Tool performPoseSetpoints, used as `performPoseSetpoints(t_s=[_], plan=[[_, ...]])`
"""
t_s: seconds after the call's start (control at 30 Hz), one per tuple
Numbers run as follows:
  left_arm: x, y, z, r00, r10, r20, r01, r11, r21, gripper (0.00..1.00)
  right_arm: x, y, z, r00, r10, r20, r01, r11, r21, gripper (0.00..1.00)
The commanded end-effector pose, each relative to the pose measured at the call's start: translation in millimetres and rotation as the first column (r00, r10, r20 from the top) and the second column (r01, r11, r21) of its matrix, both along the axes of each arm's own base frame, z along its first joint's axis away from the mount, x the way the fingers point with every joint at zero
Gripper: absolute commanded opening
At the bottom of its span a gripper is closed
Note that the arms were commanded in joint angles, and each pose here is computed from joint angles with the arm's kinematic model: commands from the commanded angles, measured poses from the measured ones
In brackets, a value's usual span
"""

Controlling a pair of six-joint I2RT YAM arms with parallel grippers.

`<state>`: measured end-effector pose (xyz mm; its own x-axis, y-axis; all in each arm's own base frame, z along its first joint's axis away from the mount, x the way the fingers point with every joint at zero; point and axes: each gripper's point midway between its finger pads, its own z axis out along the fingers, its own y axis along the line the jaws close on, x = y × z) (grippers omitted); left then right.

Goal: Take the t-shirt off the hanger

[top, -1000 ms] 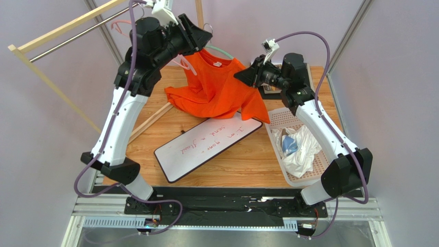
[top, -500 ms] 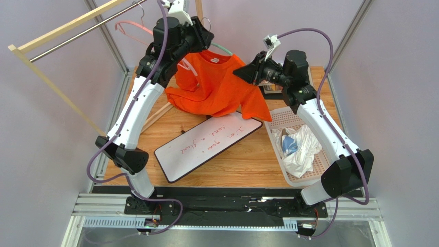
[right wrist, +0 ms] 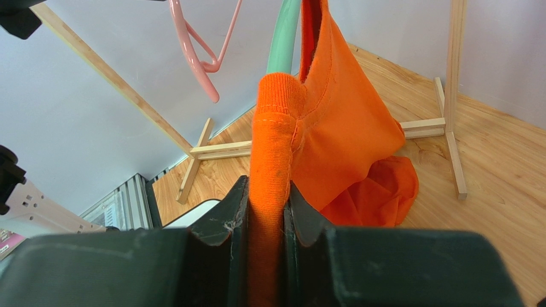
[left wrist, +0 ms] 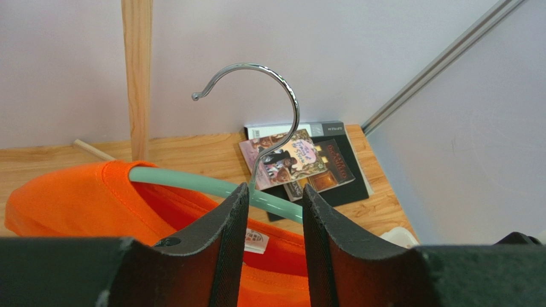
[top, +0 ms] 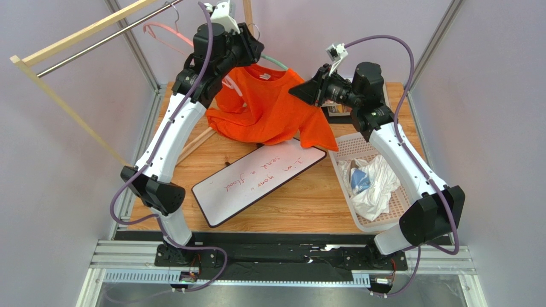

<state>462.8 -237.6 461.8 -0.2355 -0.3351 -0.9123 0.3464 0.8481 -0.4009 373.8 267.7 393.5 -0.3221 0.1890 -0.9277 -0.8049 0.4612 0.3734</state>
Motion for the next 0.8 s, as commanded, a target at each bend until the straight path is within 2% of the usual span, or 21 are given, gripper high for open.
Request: performPoseSetpoints(t_s=[0.0,0.17,0.23,0.27,0.3,0.37,0.4,0.47,0.5,0.6,0.63,0.67,0.7,0.77], plan=[[8.9,-4.6,15.1,0.999,-0.014,0.052,0.015,1.000,-0.022,0.41,-20.5,-4.4,62.8,0.975,0.019,0.223,-0.034,0.997,0.065,0.00],[8.6,-9.8,5.5,0.999,-0.036,0.024,0.036,0.999,-0.032,0.38,-22.0,-1.4,69.8,0.970,0.039,0.238,-0.058,0.996,0.073,0.00],[9.5,-8.5,5.7,0.999,-0.028,0.028,0.029,0.999,-0.027,0.33,-22.8,-0.7,71.8,0.969,0.046,0.245,-0.066,0.995,0.075,0.00],[9.3,-7.7,7.9,0.999,-0.025,0.034,0.026,0.999,-0.028,0.30,-21.7,0.0,70.2,0.968,0.049,0.245,-0.069,0.995,0.072,0.00],[9.0,-6.4,12.0,0.999,-0.021,0.045,0.022,0.999,-0.026,0.20,-21.1,0.5,69.5,0.969,0.051,0.242,-0.070,0.995,0.072,0.00],[7.9,-5.6,17.4,0.998,-0.021,0.059,0.023,0.999,-0.025,0.08,-18.6,-0.5,67.2,0.971,0.039,0.237,-0.056,0.996,0.066,0.00],[10.8,3.1,24.0,0.997,0.031,0.073,-0.028,0.999,-0.030,0.00,-17.5,-0.6,65.5,0.972,0.037,0.232,-0.052,0.997,0.062,0.00],[9.6,14.2,33.2,0.992,0.092,0.082,-0.088,0.995,-0.051,0.00,-12.8,-3.1,59.2,0.976,0.009,0.219,-0.018,0.999,0.041,0.00],[11.6,24.0,36.9,0.985,0.149,0.087,-0.143,0.988,-0.062,0.00,-10.2,-3.7,55.9,0.978,-0.007,0.210,0.000,0.999,0.032,0.06],[9.5,35.0,51.5,0.973,0.204,0.112,-0.193,0.976,-0.099,0.00,-7.6,-4.5,49.9,0.980,-0.016,0.197,0.014,1.000,0.010,0.10],[8.3,36.9,56.2,0.970,0.213,0.119,-0.200,0.974,-0.111,0.00,-6.7,-4.6,49.5,0.981,-0.025,0.194,0.024,1.000,0.007,0.14],[7.0,37.8,62.3,0.968,0.217,0.128,-0.201,0.971,-0.127,0.00,-3.4,-6.8,48.8,0.981,-0.051,0.186,0.051,0.999,0.004,0.22],[7.3,38.7,64.0,0.966,0.223,0.129,-0.206,0.969,-0.135,0.00,-2.0,-7.6,43.2,0.984,-0.063,0.166,0.066,0.998,-0.011,0.42],[6.8,39.4,68.8,0.964,0.230,0.131,-0.209,0.965,-0.159,0.00,3.8,-13.4,37.5,0.984,-0.115,0.136,0.120,0.992,-0.031,0.56]])
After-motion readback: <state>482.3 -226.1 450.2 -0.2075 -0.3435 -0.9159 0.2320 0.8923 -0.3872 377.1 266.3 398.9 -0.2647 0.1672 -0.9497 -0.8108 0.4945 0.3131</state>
